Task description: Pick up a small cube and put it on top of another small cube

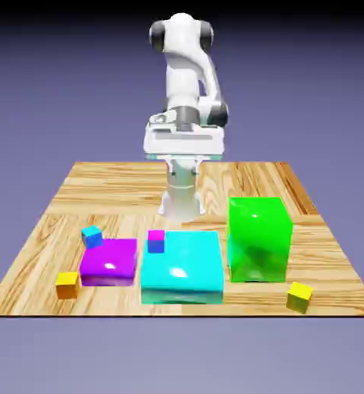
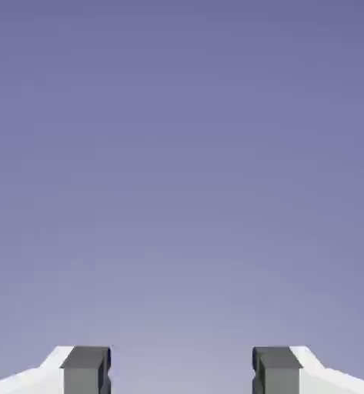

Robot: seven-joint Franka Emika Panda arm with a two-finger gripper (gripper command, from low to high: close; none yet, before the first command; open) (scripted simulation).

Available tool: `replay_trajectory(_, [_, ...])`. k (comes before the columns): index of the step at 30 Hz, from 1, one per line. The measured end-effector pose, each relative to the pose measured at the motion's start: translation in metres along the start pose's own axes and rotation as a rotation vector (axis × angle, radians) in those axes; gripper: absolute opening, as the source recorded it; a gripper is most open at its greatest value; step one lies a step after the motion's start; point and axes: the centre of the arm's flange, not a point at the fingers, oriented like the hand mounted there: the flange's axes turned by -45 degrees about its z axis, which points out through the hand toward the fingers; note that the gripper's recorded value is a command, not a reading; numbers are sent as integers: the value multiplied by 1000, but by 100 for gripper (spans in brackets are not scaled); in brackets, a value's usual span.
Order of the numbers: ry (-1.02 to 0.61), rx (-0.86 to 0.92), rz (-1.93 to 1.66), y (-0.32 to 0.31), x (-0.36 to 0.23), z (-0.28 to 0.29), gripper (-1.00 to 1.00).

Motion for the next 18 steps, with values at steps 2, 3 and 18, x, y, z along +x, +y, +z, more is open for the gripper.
replay_trajectory(2, [-60, 26, -53, -15, 12, 18, 0])
replay_trajectory(3, [-90, 39, -80, -23, 17, 27, 0])
replay_trajectory(18, [-524, 200, -516, -178, 38, 170, 0])
